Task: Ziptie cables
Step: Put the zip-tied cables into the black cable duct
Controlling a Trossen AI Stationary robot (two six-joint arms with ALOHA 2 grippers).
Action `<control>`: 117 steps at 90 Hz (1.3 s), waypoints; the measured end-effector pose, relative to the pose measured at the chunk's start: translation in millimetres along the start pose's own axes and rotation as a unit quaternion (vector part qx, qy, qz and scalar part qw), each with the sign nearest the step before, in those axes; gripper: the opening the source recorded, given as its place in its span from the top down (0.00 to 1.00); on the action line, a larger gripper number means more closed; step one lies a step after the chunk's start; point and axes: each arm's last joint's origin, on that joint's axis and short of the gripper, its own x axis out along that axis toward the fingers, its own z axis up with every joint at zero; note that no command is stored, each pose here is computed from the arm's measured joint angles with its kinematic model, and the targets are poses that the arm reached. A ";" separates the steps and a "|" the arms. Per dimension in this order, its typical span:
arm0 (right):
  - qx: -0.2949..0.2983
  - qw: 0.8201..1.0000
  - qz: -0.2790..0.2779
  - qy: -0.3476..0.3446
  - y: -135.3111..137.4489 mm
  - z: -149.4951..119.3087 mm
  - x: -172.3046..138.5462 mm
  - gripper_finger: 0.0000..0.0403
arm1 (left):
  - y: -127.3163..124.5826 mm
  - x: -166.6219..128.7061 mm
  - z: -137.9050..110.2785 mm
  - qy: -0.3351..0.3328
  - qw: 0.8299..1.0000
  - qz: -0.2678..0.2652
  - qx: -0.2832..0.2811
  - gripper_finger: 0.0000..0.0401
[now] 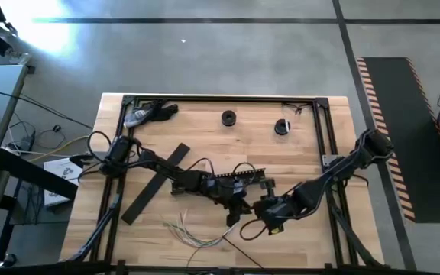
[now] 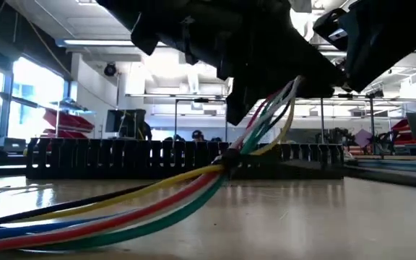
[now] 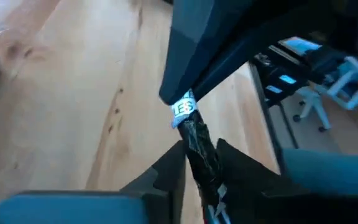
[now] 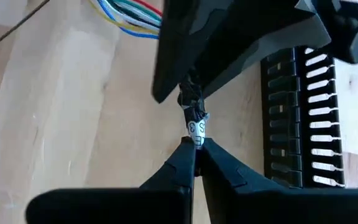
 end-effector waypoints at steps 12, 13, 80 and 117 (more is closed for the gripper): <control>0.023 1.000 -0.008 0.004 -1.3 -1.3 -1.2 0.93 | -0.4 -0.6 1.0 -0.005 1.000 0.005 0.011 0.97; 0.027 1.000 -0.008 0.006 -1.6 -1.7 -1.7 0.92 | -0.6 -0.8 1.4 -0.007 1.000 0.005 0.011 0.97; 0.195 0.957 -0.018 -0.212 55.5 -64.2 2.3 0.46 | -141.3 -127.9 120.3 -0.287 0.928 -0.048 0.232 0.99; 0.159 0.925 -0.014 -0.344 21.3 -53.2 24.3 0.28 | -181.0 -182.1 128.3 -0.385 0.880 -0.004 0.278 0.98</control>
